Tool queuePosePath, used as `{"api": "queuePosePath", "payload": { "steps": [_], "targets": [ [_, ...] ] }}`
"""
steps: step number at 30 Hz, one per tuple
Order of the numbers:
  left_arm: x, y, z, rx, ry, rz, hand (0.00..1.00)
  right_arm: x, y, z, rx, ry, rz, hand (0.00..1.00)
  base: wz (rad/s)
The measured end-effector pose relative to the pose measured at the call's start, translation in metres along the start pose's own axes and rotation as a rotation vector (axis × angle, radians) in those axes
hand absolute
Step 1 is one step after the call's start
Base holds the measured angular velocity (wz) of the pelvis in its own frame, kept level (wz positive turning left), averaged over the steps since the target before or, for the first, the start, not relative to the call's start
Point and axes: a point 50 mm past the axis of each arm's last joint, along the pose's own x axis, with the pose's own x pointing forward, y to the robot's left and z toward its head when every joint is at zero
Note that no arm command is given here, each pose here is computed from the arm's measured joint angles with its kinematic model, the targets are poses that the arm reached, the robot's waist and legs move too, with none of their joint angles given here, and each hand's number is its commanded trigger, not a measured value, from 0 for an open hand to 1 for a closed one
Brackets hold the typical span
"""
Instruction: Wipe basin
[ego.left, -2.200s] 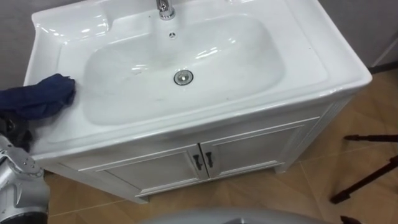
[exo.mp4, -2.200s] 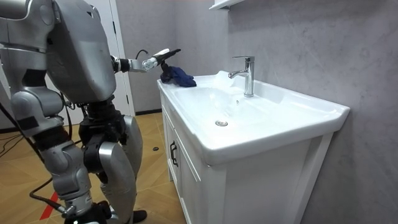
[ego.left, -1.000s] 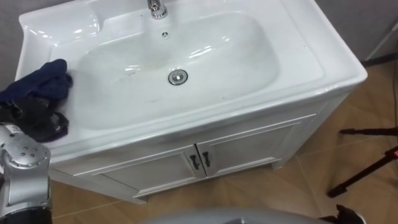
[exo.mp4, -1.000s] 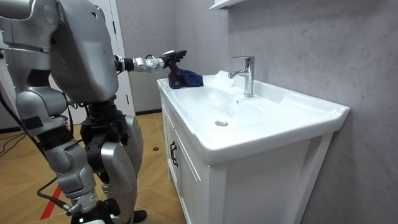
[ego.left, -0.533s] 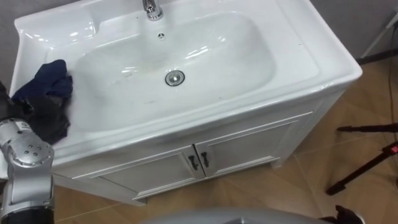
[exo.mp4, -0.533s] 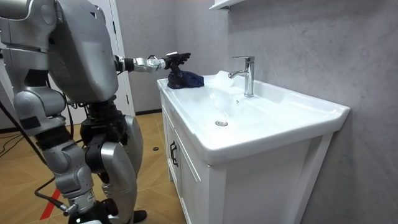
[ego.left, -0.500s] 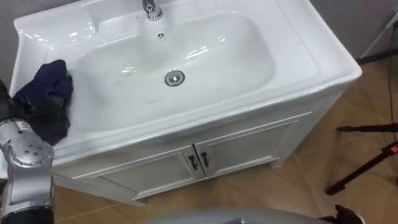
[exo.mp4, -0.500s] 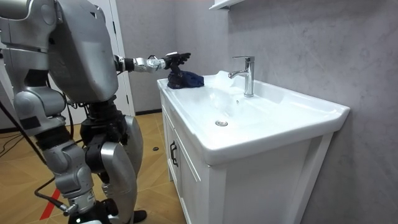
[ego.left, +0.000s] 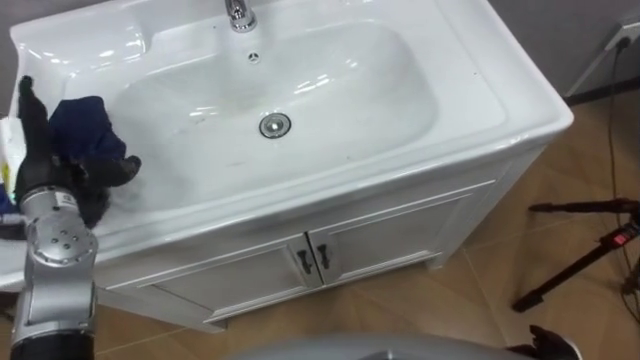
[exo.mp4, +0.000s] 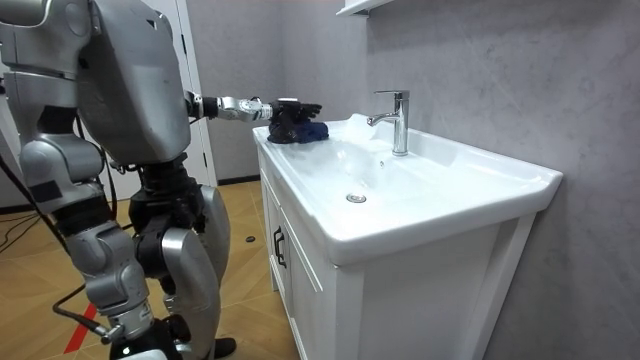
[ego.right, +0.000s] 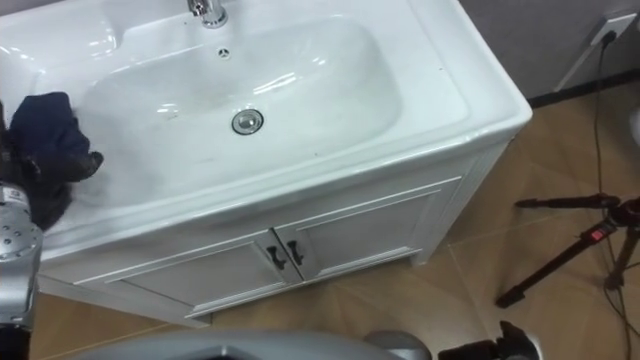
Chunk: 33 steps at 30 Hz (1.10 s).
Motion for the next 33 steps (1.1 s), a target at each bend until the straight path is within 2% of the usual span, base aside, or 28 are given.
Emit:
{"api": "queuePosePath", "payload": {
  "steps": [12,21,28,31,33],
  "targets": [
    [-0.005,-0.018,0.04,-0.007,-0.164,-0.183,0.0,0.002,0.002,0.013,0.002,-0.049,0.027,0.0,0.0],
    [-0.006,-0.016,0.05,-0.014,-0.22,-0.176,0.0,0.001,0.002,0.012,0.032,-0.058,0.028,0.0,-0.01],
    [-0.005,-0.009,0.049,-0.015,-0.219,-0.079,0.0,0.001,0.0,0.006,0.02,-0.049,-0.005,0.0,-0.01],
    [-0.003,0.006,0.047,0.001,-0.216,0.042,0.0,0.0,-0.001,-0.002,0.017,-0.028,-0.019,0.0,-0.03],
    [-0.002,0.022,0.047,0.054,-0.235,0.183,0.0,-0.001,-0.002,-0.009,0.012,-0.012,-0.031,0.0,-0.08]
  ]
}}
